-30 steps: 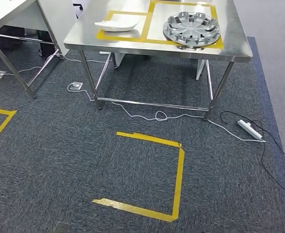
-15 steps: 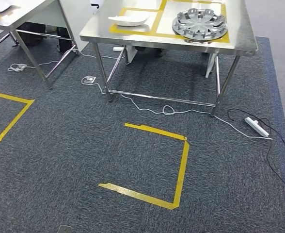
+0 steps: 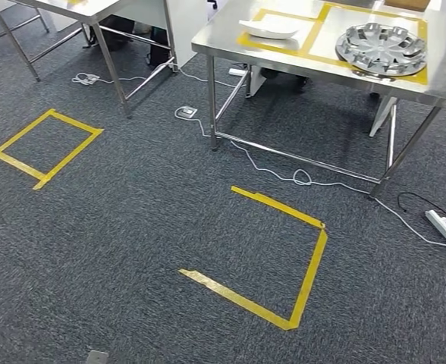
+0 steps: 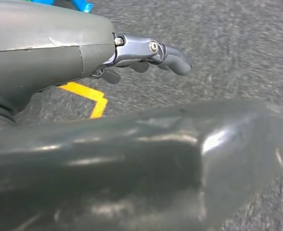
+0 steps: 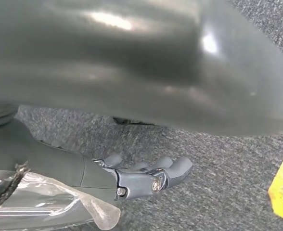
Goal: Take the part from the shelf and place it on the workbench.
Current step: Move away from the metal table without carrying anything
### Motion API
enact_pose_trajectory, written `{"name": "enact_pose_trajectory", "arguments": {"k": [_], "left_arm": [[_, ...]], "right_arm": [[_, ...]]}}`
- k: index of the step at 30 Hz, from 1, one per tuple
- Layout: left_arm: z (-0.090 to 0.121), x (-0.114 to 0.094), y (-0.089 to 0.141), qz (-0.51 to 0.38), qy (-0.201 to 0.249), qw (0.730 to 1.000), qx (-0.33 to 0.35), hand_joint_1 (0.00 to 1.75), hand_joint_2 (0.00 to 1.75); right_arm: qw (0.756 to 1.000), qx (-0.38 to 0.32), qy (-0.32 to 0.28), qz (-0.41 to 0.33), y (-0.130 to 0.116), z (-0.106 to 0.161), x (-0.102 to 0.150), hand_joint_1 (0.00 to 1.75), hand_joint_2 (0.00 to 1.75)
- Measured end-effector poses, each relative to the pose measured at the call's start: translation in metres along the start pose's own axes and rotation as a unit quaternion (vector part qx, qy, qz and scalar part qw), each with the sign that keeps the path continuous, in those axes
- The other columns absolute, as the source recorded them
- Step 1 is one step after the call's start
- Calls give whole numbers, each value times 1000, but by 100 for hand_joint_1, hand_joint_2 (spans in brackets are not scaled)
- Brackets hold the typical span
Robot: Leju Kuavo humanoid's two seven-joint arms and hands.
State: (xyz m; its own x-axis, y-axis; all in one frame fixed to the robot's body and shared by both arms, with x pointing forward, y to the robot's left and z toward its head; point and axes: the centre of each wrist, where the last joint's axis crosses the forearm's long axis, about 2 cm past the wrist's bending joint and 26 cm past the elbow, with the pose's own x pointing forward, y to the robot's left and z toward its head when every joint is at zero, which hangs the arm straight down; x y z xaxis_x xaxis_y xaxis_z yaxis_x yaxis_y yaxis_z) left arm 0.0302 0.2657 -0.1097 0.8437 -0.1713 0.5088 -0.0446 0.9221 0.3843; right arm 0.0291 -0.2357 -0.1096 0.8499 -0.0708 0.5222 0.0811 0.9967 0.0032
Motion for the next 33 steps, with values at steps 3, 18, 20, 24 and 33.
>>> {"name": "enact_pose_trajectory", "arguments": {"k": [3,18,20,24,33], "left_arm": [[-1,2,0,-1,-3,1000,0,0,0],[-1,0,2,-9,-2,1000,-1,0,0],[-1,-1,2,-11,-3,1000,-2,0,0],[1,-3,1,-14,-2,1000,-3,0,0],[0,-2,2,-13,-2,1000,-2,0,0]], "right_arm": [[1000,2,-1,-1,0,-1,1,0,0],[1000,9,-2,-9,4,1,0,0,0],[1000,10,-4,-9,5,0,1,0,0],[1000,12,-11,-8,5,-1,4,0,0],[1000,8,-5,-9,3,2,-3,0,0]]}}
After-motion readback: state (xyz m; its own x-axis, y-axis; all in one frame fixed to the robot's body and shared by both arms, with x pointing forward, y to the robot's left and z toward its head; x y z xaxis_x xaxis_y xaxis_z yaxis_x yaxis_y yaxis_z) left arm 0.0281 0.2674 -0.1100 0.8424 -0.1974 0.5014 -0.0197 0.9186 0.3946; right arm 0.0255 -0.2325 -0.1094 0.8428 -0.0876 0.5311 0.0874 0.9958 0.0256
